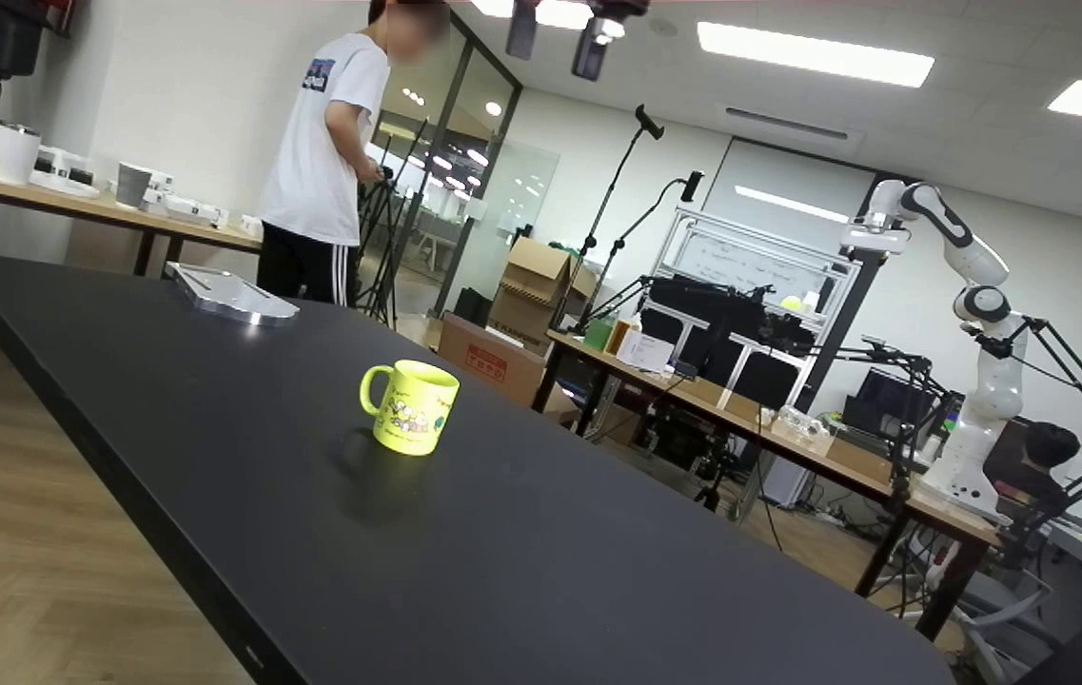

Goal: Put the marker in the cup

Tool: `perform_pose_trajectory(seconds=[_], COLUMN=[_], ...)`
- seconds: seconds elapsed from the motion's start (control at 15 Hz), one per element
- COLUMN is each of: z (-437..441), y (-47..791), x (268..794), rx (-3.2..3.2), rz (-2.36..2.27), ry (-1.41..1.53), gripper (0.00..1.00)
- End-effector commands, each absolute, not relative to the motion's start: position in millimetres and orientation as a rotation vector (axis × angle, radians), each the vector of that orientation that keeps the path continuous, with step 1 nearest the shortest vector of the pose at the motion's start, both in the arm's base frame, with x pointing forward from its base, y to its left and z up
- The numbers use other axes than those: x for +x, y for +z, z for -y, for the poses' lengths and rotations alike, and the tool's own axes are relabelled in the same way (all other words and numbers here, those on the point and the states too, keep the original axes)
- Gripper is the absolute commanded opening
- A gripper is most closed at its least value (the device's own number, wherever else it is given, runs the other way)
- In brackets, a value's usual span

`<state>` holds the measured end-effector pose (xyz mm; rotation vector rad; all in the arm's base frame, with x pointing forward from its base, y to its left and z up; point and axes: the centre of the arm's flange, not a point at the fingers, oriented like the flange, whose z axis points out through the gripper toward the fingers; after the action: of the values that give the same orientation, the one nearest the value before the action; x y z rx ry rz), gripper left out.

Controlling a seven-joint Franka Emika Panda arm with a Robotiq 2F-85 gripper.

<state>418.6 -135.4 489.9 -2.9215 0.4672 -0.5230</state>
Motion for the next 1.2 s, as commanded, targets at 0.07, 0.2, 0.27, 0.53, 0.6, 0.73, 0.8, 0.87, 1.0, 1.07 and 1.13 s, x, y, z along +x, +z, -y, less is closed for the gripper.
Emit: perform_pose_trajectory(seconds=[0.07,0.2,0.27,0.53,0.6,0.73,0.8,0.87,1.0,1.07,1.13], z=[236,275,289,332,342,344,327,331,334,334,335], y=[475,454,442,369,348,320,330,318,308,308,309], x=[481,499,504,512,514,520,499,502,508,509,510], rx=[-2.878,-2.908,-2.924,-2.939,-2.883,-2.843,-2.875,-2.867,-2.867,-2.868,-2.868], rz=[-0.838,-0.983,-1.044,-1.162,-1.114,-1.146,-1.116,-1.128,-1.134,-1.132,-1.131], ry=[-0.610,-0.599,-0.564,-0.335,-0.295,-0.236,-0.281,-0.255,-0.234,-0.234,-0.237], gripper=[1.00,1.00,1.00,1.00,1.00,1.00,1.00,1.00,1.00,1.00,1.00])
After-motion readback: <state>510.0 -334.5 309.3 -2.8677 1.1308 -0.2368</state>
